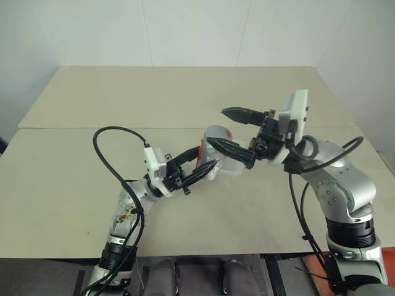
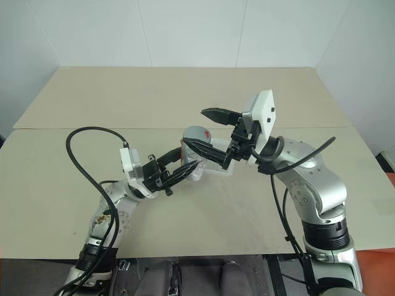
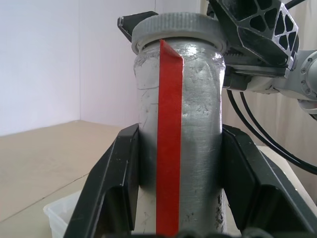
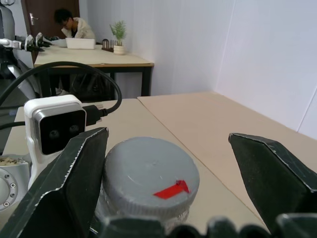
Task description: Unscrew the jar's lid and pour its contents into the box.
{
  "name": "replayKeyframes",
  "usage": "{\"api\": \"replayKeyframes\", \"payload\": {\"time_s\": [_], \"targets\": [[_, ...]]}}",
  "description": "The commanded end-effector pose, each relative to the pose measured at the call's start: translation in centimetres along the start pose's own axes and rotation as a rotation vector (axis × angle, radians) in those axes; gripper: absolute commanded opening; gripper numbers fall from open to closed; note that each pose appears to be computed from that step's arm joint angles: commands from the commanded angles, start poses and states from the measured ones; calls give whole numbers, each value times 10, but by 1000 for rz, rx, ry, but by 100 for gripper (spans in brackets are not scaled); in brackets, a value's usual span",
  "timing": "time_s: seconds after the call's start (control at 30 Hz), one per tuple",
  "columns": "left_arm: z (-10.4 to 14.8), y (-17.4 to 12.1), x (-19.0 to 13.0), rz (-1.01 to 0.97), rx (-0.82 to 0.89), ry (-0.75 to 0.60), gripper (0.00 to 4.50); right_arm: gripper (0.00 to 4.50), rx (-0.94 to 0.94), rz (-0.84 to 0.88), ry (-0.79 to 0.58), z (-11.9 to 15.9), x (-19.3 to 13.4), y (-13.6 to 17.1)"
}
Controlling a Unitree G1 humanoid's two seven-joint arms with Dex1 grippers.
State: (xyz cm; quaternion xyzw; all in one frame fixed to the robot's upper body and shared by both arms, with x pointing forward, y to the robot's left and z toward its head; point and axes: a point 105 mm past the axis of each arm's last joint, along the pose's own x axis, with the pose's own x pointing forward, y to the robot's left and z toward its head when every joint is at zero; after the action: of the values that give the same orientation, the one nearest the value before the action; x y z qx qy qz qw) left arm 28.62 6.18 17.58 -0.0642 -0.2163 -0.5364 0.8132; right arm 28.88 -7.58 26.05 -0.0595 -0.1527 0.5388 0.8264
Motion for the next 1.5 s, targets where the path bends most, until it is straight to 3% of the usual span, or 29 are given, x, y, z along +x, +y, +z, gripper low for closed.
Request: {"api": "replayKeyframes", "payload": {"time_s": [0.03,0.7,1.2,1.5], "targets": [[12,-4,5,-35,30,-56,201,446,-36,1,-15,9,2,-2],[15,0,1,-17,24,-64,201,446,-80,-34,21,12,-28,-10],[17,2,2,-17,33,-65,201,446,-109,-104,101,-1,-51,-25],[19,2,3,-18,32,-77,201,446,-20,2,85,-7,-52,-8]]}}
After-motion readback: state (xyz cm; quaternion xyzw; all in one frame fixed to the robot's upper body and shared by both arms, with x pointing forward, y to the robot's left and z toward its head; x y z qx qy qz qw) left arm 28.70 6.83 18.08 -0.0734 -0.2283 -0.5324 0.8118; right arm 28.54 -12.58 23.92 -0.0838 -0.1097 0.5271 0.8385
